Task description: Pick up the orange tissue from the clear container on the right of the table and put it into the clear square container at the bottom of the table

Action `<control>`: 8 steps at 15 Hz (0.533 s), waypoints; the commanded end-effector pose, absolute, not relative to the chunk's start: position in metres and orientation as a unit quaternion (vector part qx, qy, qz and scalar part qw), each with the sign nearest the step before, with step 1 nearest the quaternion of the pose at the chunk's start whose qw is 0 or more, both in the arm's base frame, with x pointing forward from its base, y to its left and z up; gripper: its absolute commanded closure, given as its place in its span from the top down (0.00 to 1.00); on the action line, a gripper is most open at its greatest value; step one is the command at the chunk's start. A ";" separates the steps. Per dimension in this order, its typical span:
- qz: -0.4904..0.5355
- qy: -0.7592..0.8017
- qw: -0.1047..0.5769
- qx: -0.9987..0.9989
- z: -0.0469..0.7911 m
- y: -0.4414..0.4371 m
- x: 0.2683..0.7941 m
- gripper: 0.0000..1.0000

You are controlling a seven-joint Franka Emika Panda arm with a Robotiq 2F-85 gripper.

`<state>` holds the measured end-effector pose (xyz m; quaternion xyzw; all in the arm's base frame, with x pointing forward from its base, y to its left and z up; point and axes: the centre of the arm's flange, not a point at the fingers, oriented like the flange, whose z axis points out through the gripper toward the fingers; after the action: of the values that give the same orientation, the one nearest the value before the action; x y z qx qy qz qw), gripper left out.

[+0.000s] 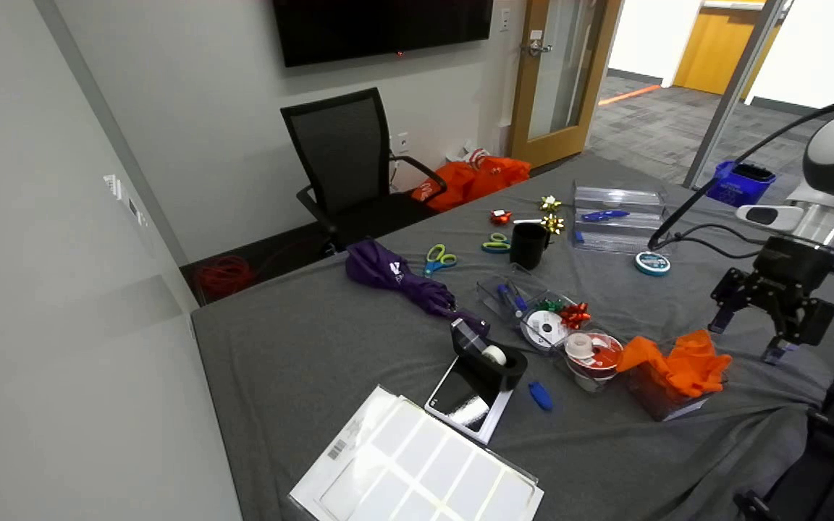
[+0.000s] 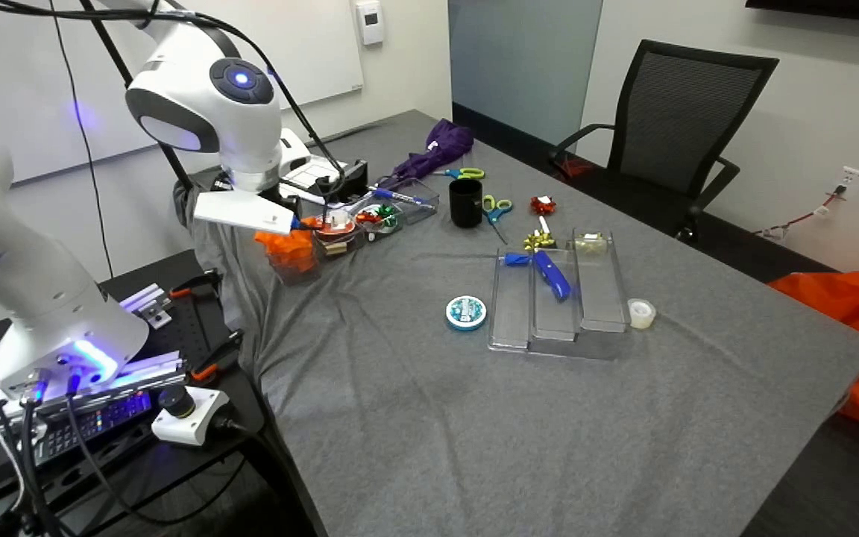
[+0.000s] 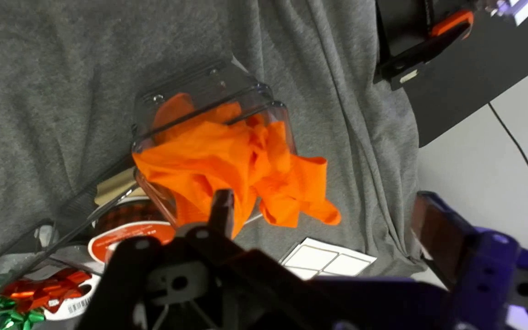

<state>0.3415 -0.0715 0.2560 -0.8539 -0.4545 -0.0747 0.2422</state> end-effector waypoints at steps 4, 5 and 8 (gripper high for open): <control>0.076 -0.457 0.189 -0.866 0.264 -0.119 0.305 1.00; 0.084 -0.453 0.178 -0.869 0.264 -0.124 0.302 1.00; 0.085 -0.448 0.151 -0.877 0.266 -0.134 0.296 1.00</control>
<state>0.3125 -0.1265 0.2543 -0.8705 -0.4542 0.0844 0.1701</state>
